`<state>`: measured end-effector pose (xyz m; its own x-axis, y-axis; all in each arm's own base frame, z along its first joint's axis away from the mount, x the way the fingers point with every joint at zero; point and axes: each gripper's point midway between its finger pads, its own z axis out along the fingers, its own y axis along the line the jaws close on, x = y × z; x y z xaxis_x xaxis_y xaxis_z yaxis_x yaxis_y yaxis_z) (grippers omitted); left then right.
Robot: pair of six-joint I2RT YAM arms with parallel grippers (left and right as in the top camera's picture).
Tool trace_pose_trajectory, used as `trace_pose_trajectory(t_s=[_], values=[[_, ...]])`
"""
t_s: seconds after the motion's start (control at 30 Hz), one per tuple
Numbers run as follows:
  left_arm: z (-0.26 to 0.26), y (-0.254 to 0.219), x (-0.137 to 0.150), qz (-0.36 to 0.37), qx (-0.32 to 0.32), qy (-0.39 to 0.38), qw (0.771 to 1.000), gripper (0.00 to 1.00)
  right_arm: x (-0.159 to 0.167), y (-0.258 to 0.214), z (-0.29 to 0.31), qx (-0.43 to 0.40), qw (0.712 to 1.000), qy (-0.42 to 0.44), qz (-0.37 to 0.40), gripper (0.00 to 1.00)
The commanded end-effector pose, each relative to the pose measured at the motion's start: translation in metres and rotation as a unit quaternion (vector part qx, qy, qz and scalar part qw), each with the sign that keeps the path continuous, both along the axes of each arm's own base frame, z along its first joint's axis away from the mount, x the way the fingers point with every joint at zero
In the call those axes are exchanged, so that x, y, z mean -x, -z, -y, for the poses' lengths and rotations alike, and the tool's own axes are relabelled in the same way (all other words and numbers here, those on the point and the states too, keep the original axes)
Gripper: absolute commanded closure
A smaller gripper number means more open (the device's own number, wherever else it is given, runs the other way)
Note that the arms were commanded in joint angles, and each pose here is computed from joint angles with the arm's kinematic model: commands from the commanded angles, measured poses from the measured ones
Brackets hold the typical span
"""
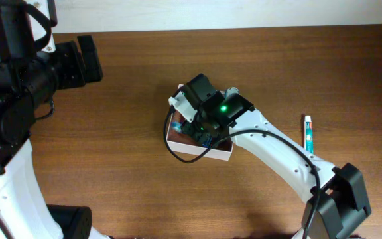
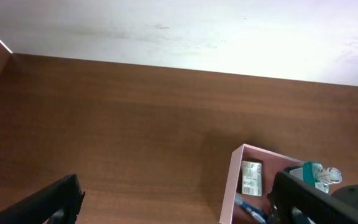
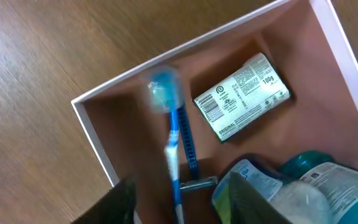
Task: Pack container
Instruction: 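Place the toothbrush into the box, then move the right gripper to the Colgate toothpaste tube and grasp it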
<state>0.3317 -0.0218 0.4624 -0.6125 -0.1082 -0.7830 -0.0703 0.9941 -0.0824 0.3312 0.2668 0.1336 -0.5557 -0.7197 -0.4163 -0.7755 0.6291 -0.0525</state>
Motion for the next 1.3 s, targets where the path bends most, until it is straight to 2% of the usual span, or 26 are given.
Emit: trace_pose_trajectory(t_s=[0.0, 0.1, 0.13, 0.2, 0.3, 0.4, 0.47, 0.53, 0.67, 0.97, 1.17, 1.23, 1.27], values=[[-0.003, 0.001, -0.001, -0.001, -0.006, -0.003, 1.0, 0.01, 0.0, -0.026, 0.001, -0.008, 1.0, 0.003, 0.015, 0.56], [-0.003, 0.001, -0.001, -0.001, -0.006, -0.003, 1.0, 0.01, 0.0, -0.068, 0.014, -0.02, 0.998, 0.048, 0.039, 0.56], [-0.003, 0.001, -0.001, -0.001, -0.006, -0.003, 1.0, 0.0, -0.004, -0.102, 0.034, -0.029, 0.992, 0.103, 0.068, 0.5], [-0.003, 0.001, -0.001, -0.001, -0.006, -0.003, 1.0, 0.01, -0.009, -0.127, 0.058, -0.041, 0.982, 0.157, 0.095, 0.44], [-0.003, 0.001, -0.001, -0.001, -0.006, -0.003, 1.0, 0.01, -0.017, -0.15, 0.104, -0.061, 0.961, 0.244, 0.112, 0.37], [-0.003, 0.001, -0.001, -0.001, -0.006, -0.003, 1.0, 0.01, -0.025, -0.149, 0.162, -0.058, 0.934, 0.34, 0.095, 0.34], [-0.003, 0.001, -0.001, -0.001, -0.006, -0.003, 1.0, 0.01, -0.029, -0.135, 0.2, -0.043, 0.915, 0.395, 0.073, 0.32], [-0.003, 0.001, -0.001, -0.001, -0.006, -0.003, 1.0, 0.01, -0.032, -0.114, 0.228, -0.033, 0.901, 0.43, 0.041, 0.24], [-0.003, 0.001, -0.001, -0.001, -0.006, -0.003, 1.0, 0.01, -0.029, -0.04, 0.285, -0.003, 0.863, 0.502, -0.054, 0.23], [-0.003, 0.001, -0.001, -0.001, -0.006, -0.003, 1.0, 0.01, -0.015, 0.068, 0.345, 0.05, 0.804, 0.565, -0.18, 0.23], [-0.003, 0.001, -0.001, -0.001, -0.006, -0.003, 1.0, 0.01, -0.006, 0.114, 0.366, 0.066, 0.778, 0.581, -0.232, 0.28], [-0.003, 0.001, -0.001, -0.001, -0.006, -0.003, 1.0, 0.01, -0.004, 0.123, 0.369, 0.072, 0.782, 0.57, -0.243, 0.35], [-0.003, 0.001, -0.001, -0.001, -0.006, -0.003, 1.0, 0.01, -0.003, 0.127, 0.369, 0.073, 0.784, 0.566, -0.246, 0.43]])
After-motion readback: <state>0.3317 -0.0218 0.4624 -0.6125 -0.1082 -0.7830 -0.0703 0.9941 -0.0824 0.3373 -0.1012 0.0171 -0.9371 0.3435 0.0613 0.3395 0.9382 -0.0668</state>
